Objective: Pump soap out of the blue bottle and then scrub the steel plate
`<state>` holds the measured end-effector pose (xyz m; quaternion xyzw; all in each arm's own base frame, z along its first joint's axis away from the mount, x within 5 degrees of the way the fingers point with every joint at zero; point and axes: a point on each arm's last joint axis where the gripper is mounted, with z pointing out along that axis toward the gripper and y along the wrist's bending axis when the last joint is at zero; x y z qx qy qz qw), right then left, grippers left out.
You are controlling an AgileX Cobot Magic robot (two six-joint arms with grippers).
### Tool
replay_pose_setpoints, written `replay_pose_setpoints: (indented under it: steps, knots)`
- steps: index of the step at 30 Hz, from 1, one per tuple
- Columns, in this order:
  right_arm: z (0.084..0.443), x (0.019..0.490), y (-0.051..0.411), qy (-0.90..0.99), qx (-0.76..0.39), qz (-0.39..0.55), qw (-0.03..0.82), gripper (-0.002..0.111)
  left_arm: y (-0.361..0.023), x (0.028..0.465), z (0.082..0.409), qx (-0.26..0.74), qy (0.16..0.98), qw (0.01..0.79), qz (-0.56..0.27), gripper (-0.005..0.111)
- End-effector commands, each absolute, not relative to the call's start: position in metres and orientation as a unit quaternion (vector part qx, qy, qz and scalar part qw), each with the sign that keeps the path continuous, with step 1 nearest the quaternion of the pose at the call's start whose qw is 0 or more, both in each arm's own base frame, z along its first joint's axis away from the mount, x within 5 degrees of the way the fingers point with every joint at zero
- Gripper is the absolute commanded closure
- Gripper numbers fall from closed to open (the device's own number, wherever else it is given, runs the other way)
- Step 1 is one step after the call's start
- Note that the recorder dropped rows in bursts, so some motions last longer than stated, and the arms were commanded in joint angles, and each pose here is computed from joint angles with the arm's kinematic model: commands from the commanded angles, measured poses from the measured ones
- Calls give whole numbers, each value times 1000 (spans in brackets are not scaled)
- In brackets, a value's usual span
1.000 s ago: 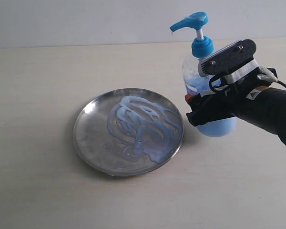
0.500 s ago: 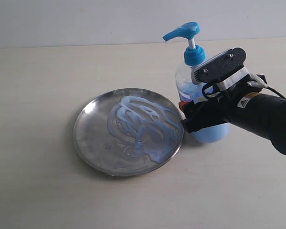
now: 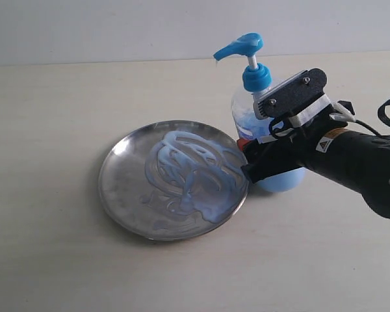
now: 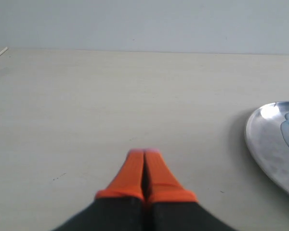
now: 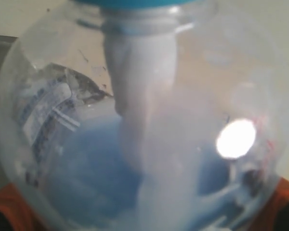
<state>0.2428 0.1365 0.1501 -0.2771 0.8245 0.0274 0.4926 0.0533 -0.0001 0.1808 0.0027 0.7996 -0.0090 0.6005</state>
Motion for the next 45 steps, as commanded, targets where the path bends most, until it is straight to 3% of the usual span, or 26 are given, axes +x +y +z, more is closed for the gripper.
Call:
replay_pose_setpoints:
  steps: [1,13,23,40,45]
  knots:
    - [165,249,139,794,-264,28,548,108,0,53,182,3,793,609,-9,107]
    - [165,249,139,786,-287,13,548,108,0,53,181,3,797,604,-9,107]
    - [165,249,140,778,-305,7,550,108,-10,71,249,55,798,599,-48,107]
    - [167,250,140,777,-291,13,558,108,-24,117,335,73,789,606,-63,107]
    - [167,250,140,776,-287,14,561,108,-26,126,347,73,784,612,-64,107]
